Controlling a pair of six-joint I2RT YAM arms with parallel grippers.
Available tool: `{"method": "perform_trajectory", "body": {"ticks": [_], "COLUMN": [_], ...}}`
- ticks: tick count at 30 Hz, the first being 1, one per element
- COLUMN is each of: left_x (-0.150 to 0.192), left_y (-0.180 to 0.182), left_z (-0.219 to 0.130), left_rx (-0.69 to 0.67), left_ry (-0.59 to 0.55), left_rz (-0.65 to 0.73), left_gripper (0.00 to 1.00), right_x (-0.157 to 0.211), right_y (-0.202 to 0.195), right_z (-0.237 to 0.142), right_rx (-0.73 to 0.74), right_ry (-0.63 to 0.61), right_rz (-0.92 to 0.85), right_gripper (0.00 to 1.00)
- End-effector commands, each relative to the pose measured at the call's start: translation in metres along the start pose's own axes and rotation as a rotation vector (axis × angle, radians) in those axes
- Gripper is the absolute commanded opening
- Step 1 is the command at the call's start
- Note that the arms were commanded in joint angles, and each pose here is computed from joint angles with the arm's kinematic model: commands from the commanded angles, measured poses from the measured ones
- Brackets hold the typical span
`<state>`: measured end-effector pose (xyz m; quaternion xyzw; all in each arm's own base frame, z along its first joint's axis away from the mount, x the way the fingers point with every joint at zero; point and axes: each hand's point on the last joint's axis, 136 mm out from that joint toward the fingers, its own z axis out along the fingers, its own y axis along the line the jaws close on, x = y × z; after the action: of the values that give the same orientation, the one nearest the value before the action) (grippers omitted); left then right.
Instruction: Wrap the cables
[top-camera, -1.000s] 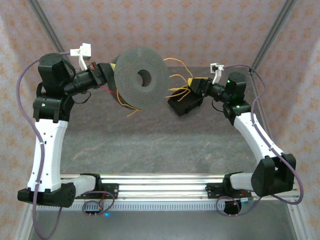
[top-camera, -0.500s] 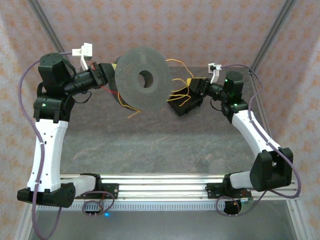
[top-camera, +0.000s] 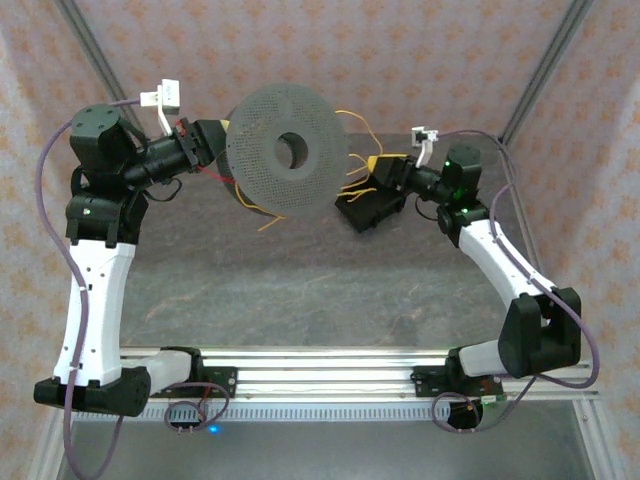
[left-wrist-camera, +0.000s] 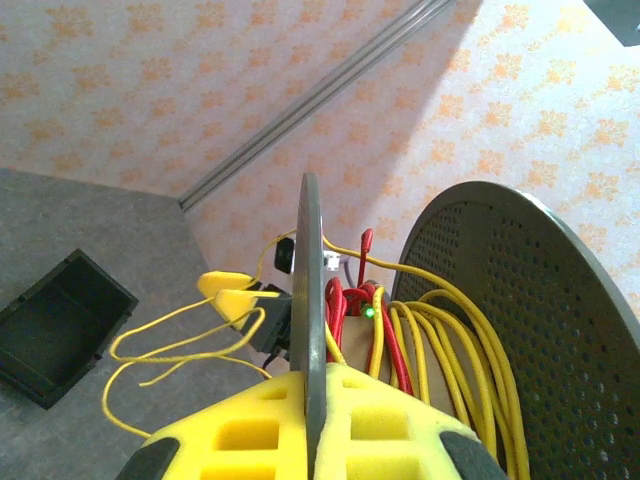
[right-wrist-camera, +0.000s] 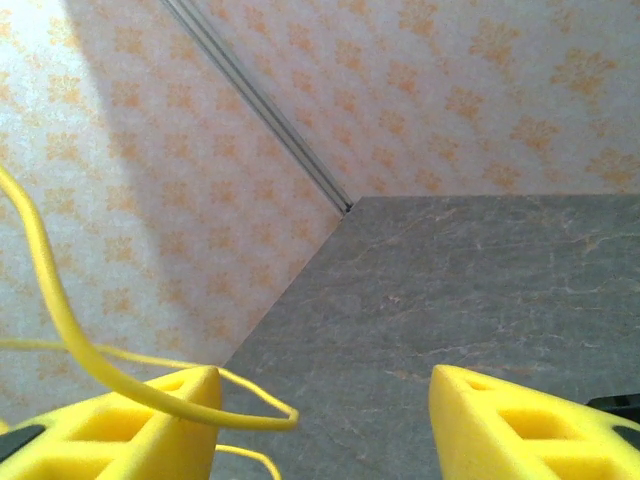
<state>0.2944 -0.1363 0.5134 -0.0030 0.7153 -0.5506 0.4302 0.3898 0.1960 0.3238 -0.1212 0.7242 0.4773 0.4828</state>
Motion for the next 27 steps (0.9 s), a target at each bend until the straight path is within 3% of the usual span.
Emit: {"method": "perform_trajectory", "body": {"ticks": [1, 13, 18, 21, 25, 27], "left_x": [-0.003, -0.003, -0.006, -0.017, -0.046, -0.066], "left_y": [-0.05, -0.048, -0.045, -0.037, -0.017, -0.002], "left_z": [-0.015, -0.013, -0.011, -0.01, -0.006, -0.006], "left_rx": [0.13, 0.132, 0.123, 0.08, -0.015, -0.075], "left_ry": [-0.032, -0.026, -0.04, -0.09, -0.21, -0.302], "left_rz": [0.11, 0.101, 0.091, 0.082, 0.045, 0.024], "left_gripper": [0.0, 0.0, 0.0, 0.0, 0.0, 0.0], "right_x": [-0.002, -0.008, -0.013, -0.009, 0.014, 0.028], "right_y": [0.005, 0.013, 0.019, 0.021, 0.015, 0.014], "right_z": [0.006, 0.014, 0.017, 0.018, 0.018, 0.017], "right_rx": [-0.017, -0.025, -0.053, -0.039, 0.025, 0.053], "right_ry": [-0.027, -0.065, -0.065, -0.037, 0.046, 0.087], "right_rz": [-0.047, -0.099, -0.091, -0.104, -0.121, -0.133], "right_gripper": [0.57, 0.54, 0.27, 0.18, 0.03, 0.0]}}
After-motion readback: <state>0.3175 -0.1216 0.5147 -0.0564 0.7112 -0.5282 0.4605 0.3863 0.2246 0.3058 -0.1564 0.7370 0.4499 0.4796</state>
